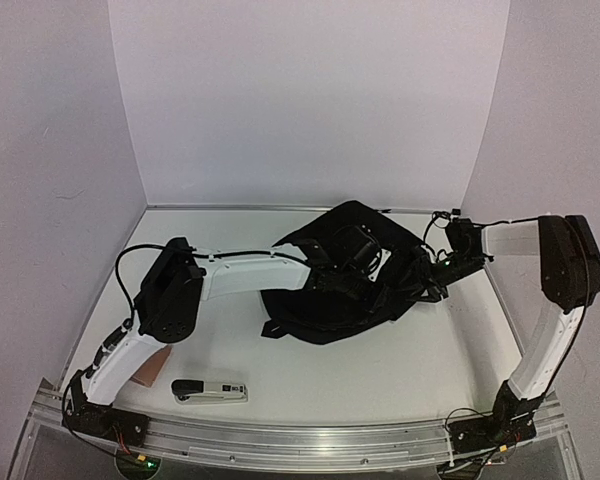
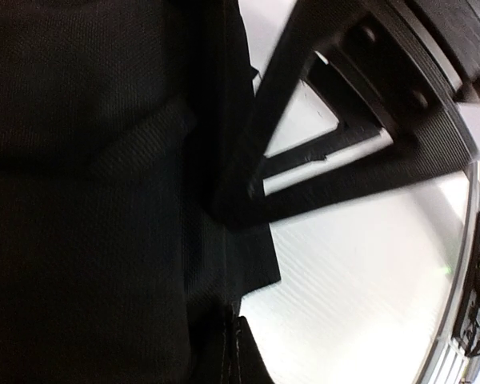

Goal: Pack the student bag
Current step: Zip the student bag at the center of the board.

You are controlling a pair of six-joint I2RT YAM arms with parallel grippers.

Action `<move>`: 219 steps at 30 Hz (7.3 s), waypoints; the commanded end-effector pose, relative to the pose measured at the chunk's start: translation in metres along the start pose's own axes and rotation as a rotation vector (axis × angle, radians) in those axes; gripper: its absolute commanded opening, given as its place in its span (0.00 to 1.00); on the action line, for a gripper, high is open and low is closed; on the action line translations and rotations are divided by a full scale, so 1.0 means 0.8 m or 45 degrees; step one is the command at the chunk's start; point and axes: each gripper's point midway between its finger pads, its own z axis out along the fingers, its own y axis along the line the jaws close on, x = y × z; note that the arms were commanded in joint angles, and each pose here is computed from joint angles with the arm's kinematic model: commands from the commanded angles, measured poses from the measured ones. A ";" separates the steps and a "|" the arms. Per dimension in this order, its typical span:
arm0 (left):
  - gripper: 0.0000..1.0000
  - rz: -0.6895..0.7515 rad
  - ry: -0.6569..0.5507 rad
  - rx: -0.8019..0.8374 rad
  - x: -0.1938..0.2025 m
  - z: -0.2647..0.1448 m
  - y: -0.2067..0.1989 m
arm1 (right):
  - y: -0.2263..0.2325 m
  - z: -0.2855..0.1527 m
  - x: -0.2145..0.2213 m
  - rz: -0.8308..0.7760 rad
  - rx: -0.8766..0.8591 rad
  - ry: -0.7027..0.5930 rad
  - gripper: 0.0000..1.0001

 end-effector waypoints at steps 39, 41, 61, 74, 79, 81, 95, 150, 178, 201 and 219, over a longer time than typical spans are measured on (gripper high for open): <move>0.00 -0.033 -0.290 0.254 -0.088 -0.160 -0.031 | 0.086 -0.056 0.019 -0.263 -0.125 -0.109 0.71; 0.00 -0.039 -0.272 0.255 -0.089 -0.153 -0.022 | 0.089 -0.048 0.027 -0.267 -0.135 -0.072 0.72; 0.00 -0.052 -0.184 0.339 -0.007 -0.144 -0.014 | 0.081 0.001 0.074 -0.388 0.009 0.098 0.65; 0.00 -0.028 -0.177 0.365 -0.011 -0.134 -0.026 | 0.074 0.035 0.080 -0.288 -0.004 0.146 0.65; 0.00 -0.011 -0.147 0.371 0.001 -0.136 -0.030 | 0.068 0.052 0.066 -0.244 -0.005 0.147 0.60; 0.00 -0.007 -0.130 0.371 0.009 -0.138 -0.031 | 0.067 0.055 0.064 -0.235 -0.009 0.147 0.48; 0.00 -0.084 -0.133 0.171 0.047 -0.187 0.033 | -0.001 -0.009 0.049 -0.185 0.283 0.015 0.00; 0.00 -0.450 -0.278 0.343 0.007 -0.173 0.082 | 0.127 0.074 0.061 -1.126 0.394 0.137 0.42; 0.00 -0.404 -0.286 0.432 0.000 -0.190 0.095 | 0.150 0.022 0.110 -1.280 0.403 0.200 0.55; 0.00 -0.582 -0.362 0.323 -0.007 -0.195 0.140 | 0.179 0.097 0.081 -1.197 0.277 0.144 0.00; 0.00 -0.618 -0.405 0.215 -0.058 -0.173 0.244 | 0.137 0.078 0.194 -1.405 0.244 0.431 0.00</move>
